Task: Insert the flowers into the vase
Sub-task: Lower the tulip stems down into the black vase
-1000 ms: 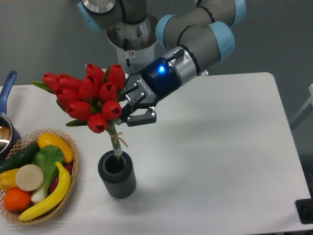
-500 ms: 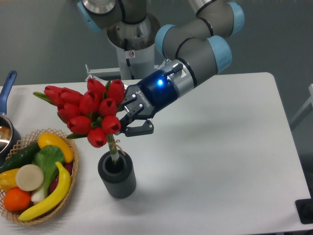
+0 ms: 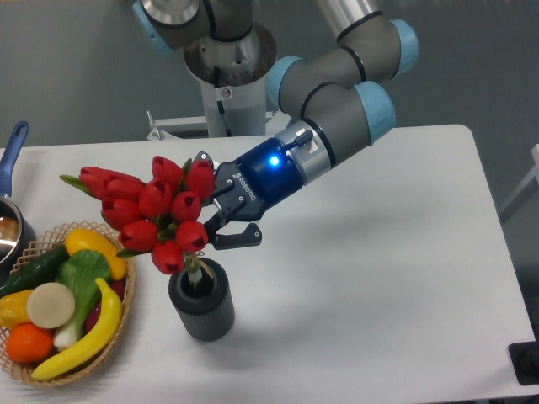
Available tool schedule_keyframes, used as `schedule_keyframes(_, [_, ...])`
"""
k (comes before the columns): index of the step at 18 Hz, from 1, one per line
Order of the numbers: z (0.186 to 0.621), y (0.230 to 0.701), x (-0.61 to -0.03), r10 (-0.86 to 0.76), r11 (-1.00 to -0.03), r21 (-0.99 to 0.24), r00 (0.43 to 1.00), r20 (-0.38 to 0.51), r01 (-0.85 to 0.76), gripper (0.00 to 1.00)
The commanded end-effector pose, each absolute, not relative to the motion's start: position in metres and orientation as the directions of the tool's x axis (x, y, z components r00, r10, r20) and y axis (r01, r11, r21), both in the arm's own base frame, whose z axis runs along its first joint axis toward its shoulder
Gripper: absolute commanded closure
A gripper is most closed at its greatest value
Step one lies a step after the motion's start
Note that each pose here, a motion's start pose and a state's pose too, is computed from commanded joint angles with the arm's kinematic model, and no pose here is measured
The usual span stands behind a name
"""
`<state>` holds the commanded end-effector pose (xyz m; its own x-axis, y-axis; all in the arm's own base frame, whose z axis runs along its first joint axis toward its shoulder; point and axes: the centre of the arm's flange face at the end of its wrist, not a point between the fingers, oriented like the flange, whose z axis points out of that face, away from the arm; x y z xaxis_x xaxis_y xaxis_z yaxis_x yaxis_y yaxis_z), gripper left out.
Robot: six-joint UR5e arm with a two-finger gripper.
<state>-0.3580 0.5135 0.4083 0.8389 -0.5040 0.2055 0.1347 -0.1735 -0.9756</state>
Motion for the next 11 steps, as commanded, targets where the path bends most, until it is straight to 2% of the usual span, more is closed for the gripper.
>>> schedule_keyframes(11, [0.375, 0.515, -0.364, -0.497, -0.196, -0.967, 0.833, 0.241, 0.163, 0.63])
